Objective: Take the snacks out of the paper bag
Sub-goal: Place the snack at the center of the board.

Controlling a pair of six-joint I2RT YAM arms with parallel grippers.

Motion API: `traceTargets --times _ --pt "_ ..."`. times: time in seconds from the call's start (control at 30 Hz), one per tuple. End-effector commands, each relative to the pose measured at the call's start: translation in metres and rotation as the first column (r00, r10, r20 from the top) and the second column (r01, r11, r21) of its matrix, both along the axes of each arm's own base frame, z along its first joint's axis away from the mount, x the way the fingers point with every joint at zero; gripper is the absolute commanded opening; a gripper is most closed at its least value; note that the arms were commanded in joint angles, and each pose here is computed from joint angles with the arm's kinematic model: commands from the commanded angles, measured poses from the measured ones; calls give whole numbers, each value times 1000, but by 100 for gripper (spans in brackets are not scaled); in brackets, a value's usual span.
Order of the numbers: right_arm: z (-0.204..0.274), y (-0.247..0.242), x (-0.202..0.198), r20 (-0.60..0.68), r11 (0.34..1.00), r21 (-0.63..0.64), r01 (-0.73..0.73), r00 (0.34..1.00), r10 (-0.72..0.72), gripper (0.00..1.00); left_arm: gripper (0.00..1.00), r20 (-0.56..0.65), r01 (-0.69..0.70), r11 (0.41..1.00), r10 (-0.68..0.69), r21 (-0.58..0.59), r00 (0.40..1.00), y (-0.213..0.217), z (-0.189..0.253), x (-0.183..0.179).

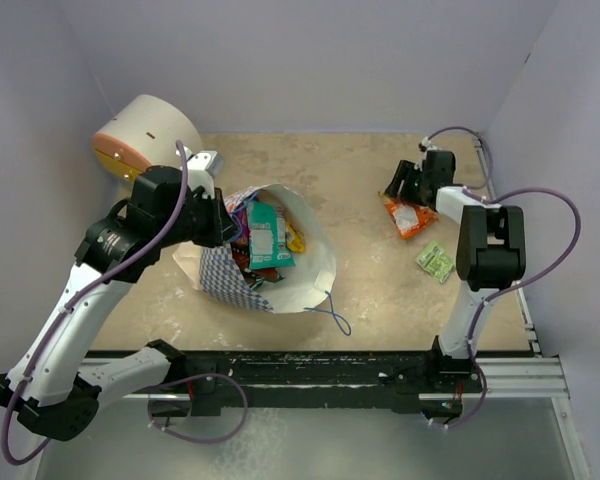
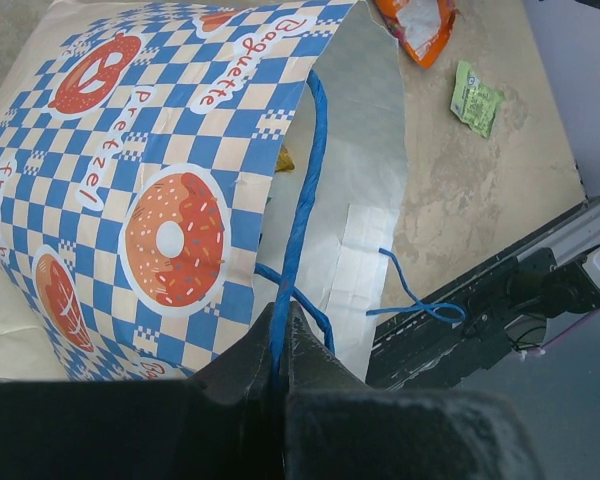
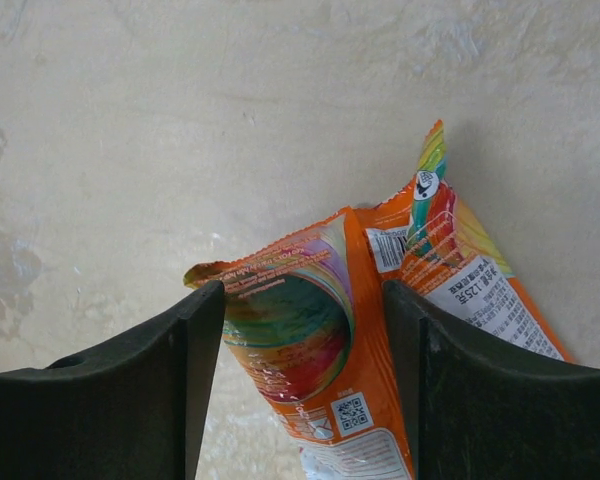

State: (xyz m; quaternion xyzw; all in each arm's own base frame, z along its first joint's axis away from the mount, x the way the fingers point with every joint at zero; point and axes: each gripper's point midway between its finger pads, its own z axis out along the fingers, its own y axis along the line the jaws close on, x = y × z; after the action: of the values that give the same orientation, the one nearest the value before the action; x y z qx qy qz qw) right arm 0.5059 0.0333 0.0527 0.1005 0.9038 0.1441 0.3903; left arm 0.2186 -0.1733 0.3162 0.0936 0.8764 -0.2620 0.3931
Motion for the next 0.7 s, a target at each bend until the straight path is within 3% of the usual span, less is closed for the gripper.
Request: traceTargets --times 0.0,0.2,0.3,0.47,0.67 --pt "23 -4 -20 11 999 -35 -29 1000 29 69 0 -1 -35 999 35 -13 999 1 3 3" --pt "104 -35 -20 124 976 -213 40 992 -14 84 0 -7 -57 998 57 -6 998 4 4 4" --pt "142 -33 -30 192 976 -209 60 981 -19 86 0 -9 -74 997 74 -7 997 7 4 4" --pt "156 28 -77 219 996 -26 -85 972 89 86 0 -26 -107 994 106 -33 994 8 6 1" --pt "164 135 -167 256 937 41 -347 910 325 85 0 -84 -115 990 108 -80 991 3 6 -7"
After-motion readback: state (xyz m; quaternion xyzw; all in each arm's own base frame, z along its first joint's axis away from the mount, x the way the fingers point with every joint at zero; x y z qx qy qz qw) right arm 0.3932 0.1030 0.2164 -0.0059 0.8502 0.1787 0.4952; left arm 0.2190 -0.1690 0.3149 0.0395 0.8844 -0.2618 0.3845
